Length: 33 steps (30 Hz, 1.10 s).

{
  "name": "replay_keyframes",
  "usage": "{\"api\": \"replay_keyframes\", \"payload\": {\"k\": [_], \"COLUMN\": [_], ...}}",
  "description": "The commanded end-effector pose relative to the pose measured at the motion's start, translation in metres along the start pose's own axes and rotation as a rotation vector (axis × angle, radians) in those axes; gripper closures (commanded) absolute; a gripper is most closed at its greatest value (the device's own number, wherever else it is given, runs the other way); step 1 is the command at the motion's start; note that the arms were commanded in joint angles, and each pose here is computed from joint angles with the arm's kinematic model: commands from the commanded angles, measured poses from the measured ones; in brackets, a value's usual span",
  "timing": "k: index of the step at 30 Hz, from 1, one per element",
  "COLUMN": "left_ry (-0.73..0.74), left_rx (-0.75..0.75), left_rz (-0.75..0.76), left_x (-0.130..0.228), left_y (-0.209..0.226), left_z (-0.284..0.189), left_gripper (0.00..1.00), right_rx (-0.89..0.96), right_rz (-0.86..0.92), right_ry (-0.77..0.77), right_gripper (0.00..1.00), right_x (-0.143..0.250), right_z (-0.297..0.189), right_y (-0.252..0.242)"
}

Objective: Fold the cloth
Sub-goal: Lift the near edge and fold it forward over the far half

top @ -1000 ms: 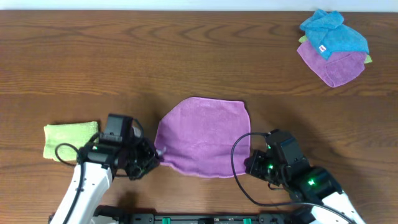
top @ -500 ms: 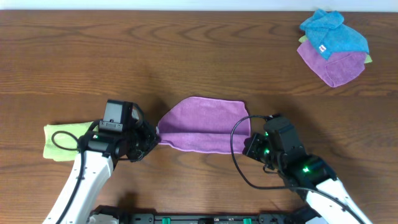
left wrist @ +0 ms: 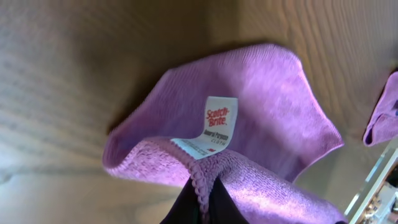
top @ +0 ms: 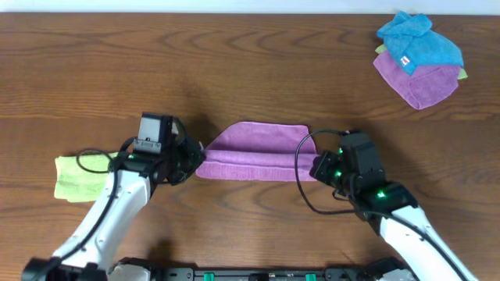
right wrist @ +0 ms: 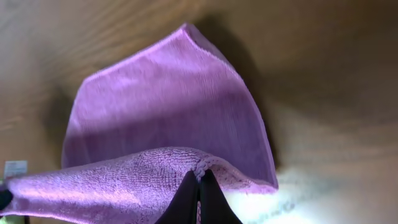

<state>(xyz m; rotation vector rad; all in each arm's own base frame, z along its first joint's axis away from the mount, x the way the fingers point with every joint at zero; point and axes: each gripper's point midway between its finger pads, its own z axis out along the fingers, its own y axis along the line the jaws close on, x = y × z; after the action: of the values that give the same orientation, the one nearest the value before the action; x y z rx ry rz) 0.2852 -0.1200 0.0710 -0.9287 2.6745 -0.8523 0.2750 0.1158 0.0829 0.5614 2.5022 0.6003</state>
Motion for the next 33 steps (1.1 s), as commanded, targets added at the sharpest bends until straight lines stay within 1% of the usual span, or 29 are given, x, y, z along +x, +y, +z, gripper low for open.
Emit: {"api": "replay_keyframes", "payload": {"k": [1,8,12,19,25,33], "left_ry": [-0.05,-0.089,-0.089,-0.077,-0.084,-0.115], "left_rx": [0.0,0.027,0.017,0.01,0.004,0.0], "left_rz": [-0.004,0.013,0.011,0.033,0.05,0.069], "left_x": [-0.017,-0.038,-0.046,-0.046,-0.046,-0.05], "left_y": [-0.011,-0.031,-0.035,-0.038,-0.039,-0.042], "left_z": [0.002,0.008,0.014,0.033,0.044,0.05], "left_gripper": [0.94,0.94,0.94,0.94,0.94,0.94], "right_rx": [0.002,-0.035,-0.033,0.003,0.022,0.037], "right_rz": [-0.027,-0.047,-0.052,-0.096,-0.09,-0.115], "right_ry": [-0.048,-0.091,-0.103,-0.15,-0.192,-0.194], "right_gripper": [0.99,0.99,0.99,0.99,0.99,0.99], "right_x": [-0.017,-0.031,-0.036,-0.054,-0.074,-0.078], "right_z": [0.003,0.02,0.029,0.033,0.034,0.046], "right_y": [0.002,0.013,0.014,0.012,0.004,-0.003]}}
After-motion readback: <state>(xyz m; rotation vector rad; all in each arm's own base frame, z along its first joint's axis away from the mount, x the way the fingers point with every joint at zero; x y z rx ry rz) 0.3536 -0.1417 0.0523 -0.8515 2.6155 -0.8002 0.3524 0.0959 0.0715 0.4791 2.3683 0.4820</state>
